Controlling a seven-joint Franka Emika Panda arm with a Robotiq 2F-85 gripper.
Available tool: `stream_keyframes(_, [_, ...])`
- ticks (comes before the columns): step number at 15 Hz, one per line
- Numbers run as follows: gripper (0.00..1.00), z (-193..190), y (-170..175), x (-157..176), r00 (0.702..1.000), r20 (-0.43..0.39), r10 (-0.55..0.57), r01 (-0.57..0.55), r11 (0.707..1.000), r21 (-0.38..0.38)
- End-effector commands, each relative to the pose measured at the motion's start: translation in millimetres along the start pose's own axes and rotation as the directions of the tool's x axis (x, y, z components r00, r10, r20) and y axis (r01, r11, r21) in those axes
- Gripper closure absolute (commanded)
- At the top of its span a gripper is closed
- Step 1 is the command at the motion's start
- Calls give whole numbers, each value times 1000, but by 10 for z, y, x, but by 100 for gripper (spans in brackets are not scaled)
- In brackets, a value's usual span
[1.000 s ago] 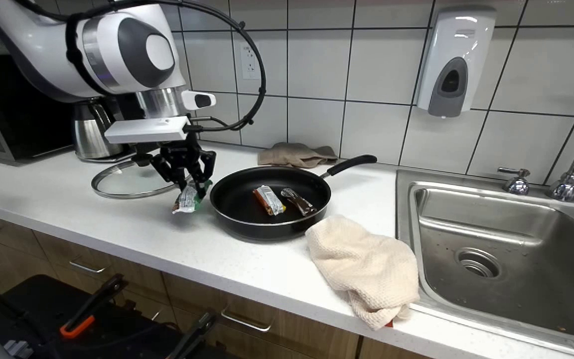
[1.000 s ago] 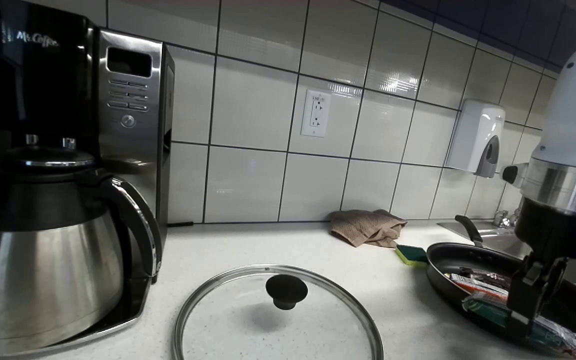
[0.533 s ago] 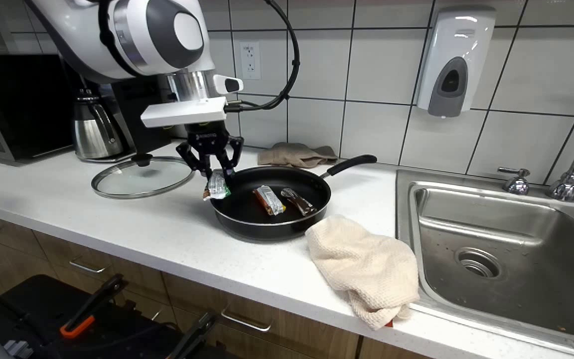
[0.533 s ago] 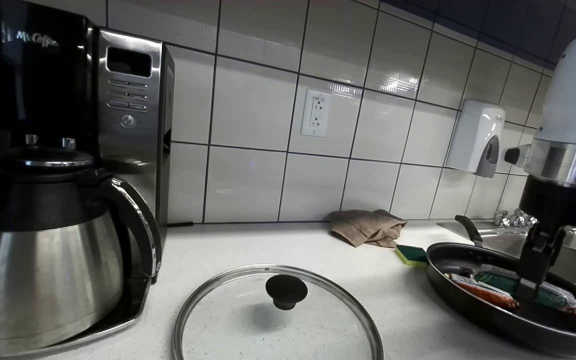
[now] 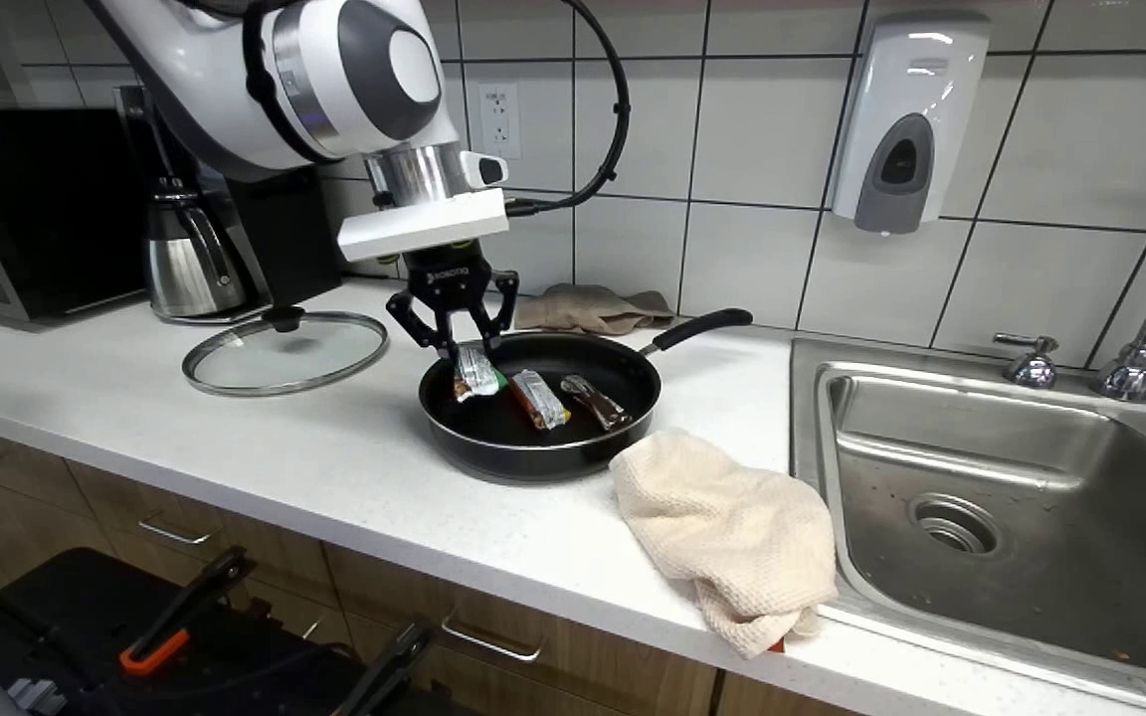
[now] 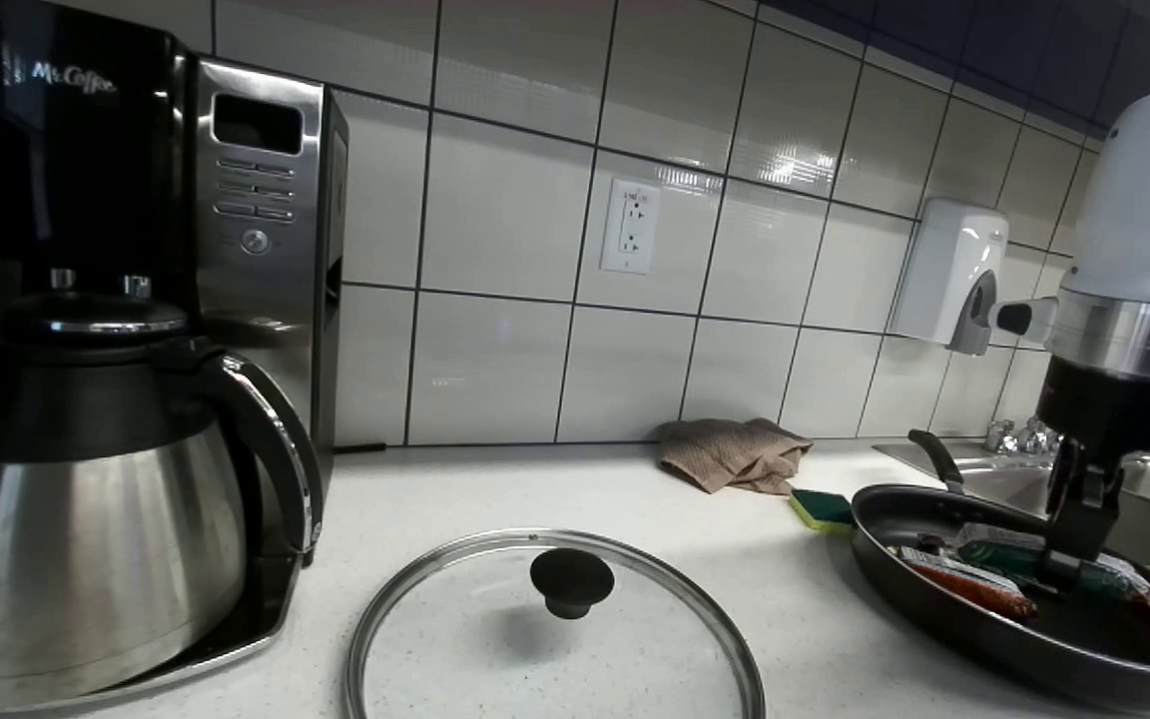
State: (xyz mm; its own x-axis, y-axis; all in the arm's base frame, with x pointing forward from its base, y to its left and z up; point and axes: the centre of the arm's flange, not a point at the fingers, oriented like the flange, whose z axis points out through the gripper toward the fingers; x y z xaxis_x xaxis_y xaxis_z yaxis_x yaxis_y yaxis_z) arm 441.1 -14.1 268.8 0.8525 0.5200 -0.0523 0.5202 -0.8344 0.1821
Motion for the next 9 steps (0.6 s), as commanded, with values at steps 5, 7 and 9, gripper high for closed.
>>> stream_keyframes(5, [89, 430, 268, 213, 995, -23, -99, 98, 995, -33])
stream_keyframes(7, [89, 533, 268, 257, 995, -32, -98, 98, 995, -26])
stream_keyframes(9, [89, 605, 248, 261, 995, -40, -88, 87, 996, -21])
